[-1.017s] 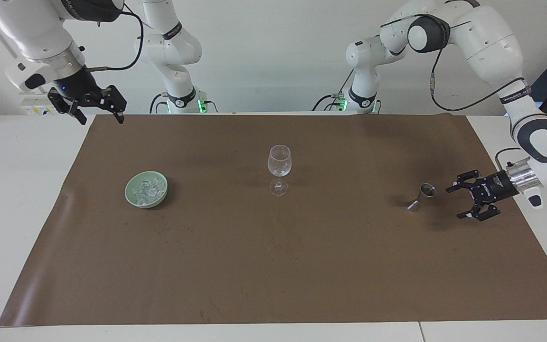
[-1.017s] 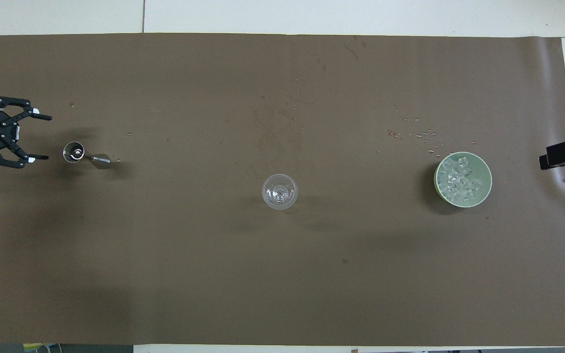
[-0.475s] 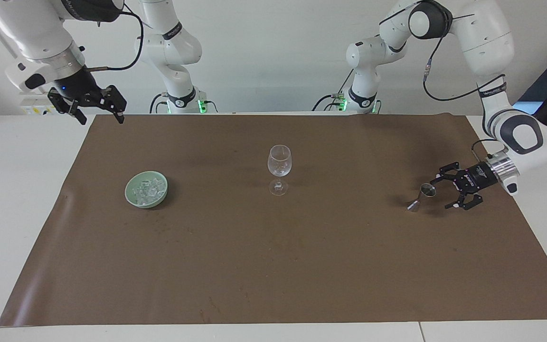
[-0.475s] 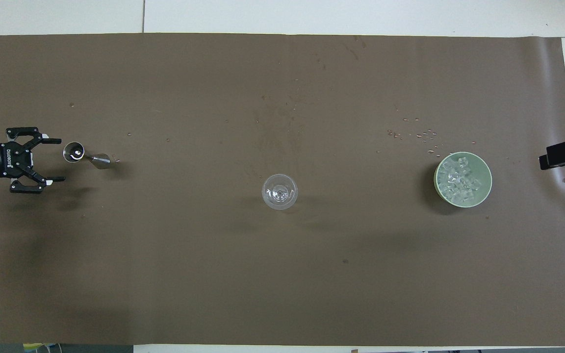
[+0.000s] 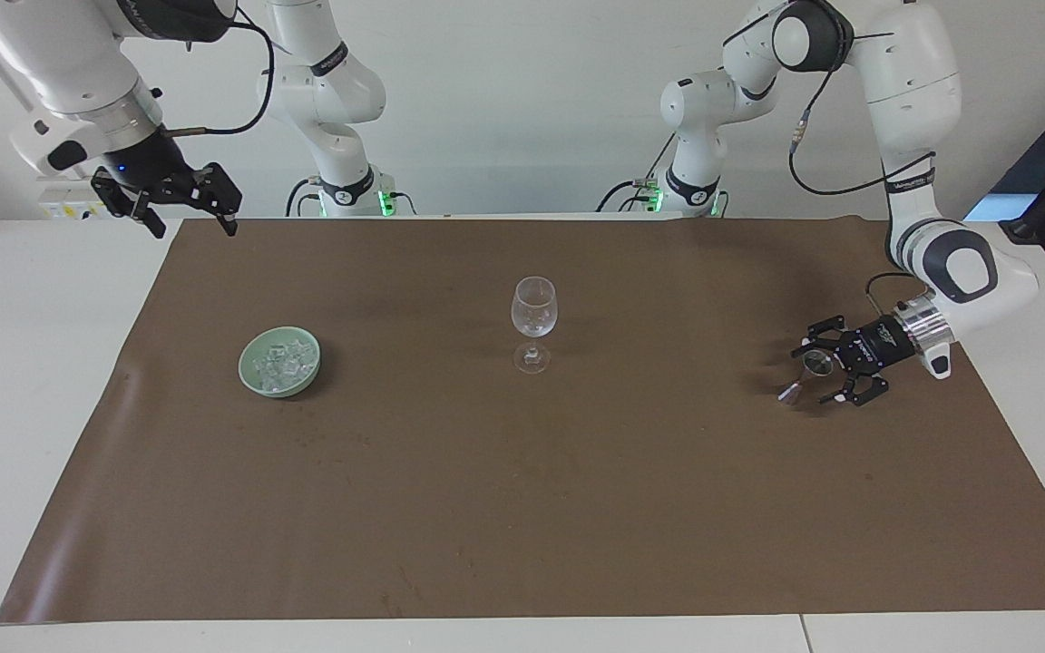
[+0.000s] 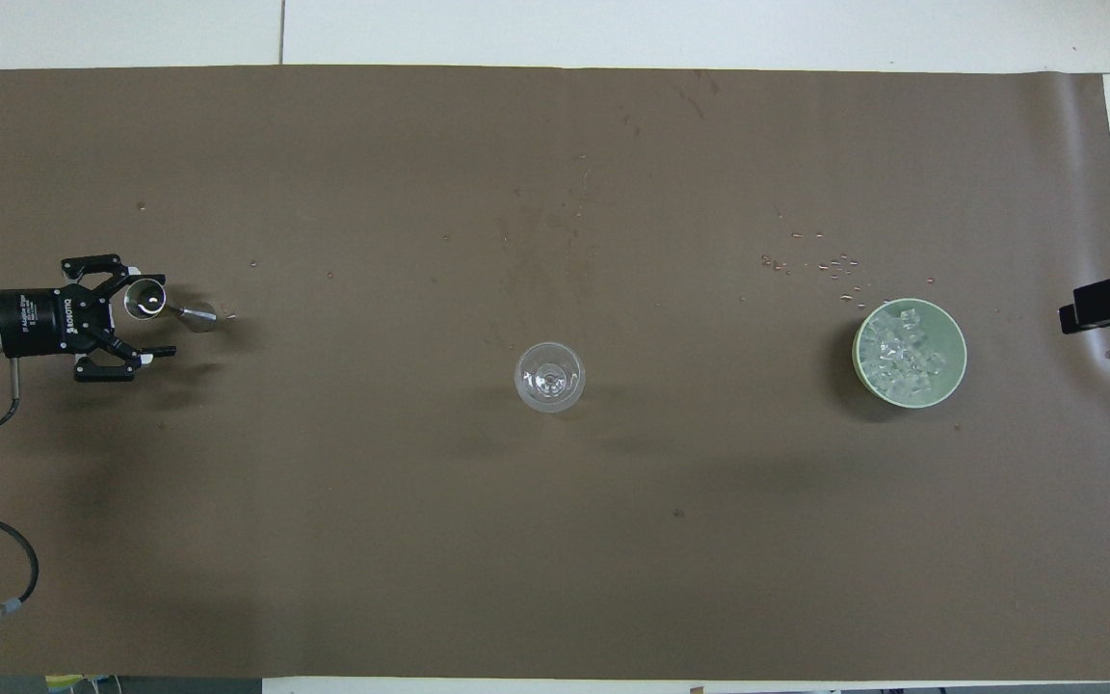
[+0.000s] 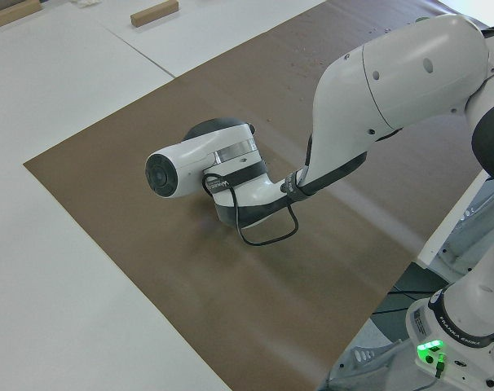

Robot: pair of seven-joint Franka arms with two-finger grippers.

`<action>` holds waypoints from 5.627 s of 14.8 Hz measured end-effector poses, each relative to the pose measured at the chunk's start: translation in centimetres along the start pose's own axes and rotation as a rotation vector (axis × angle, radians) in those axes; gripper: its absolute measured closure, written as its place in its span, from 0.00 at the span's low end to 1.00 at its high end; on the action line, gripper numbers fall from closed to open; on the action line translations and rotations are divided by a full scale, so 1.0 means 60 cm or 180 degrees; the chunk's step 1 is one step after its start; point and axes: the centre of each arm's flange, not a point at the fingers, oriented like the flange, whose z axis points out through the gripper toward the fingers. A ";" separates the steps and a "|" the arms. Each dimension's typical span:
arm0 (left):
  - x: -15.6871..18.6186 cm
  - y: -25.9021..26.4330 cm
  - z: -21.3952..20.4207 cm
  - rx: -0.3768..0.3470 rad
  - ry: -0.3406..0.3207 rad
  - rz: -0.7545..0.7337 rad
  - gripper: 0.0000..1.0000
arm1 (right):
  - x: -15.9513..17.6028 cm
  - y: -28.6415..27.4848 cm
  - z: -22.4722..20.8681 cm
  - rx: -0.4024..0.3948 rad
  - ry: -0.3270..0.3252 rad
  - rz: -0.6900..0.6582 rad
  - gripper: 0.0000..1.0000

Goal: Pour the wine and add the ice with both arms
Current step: 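Reach the left gripper to the metal jigger and close on it, then lift the metal jigger with the left gripper toward the clear glass, then tilt the jigger over the clear glass with the left gripper to pour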

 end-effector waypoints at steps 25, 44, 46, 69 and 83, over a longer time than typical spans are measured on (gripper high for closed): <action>0.009 -0.024 0.021 -0.0183 -0.0465 0.0063 0.79 | 0.000 0.000 0.000 0.0000 0.0000 0.0000 0.00; -0.384 -0.114 0.102 0.0952 -0.0562 0.0325 0.79 | 0.000 0.000 0.000 0.0000 0.0000 0.0000 0.00; -0.422 -0.123 0.127 0.0948 -0.0469 0.0314 0.79 | 0.000 0.000 0.000 0.0000 0.0000 0.0000 0.00; -0.641 -0.266 0.375 0.0759 0.1362 0.0799 0.79 | 0.000 0.000 0.000 0.0000 0.0000 0.0000 0.00; -0.690 -0.307 0.429 0.0519 0.2136 0.1226 0.79 | 0.000 0.000 0.000 0.0000 0.0000 0.0000 0.00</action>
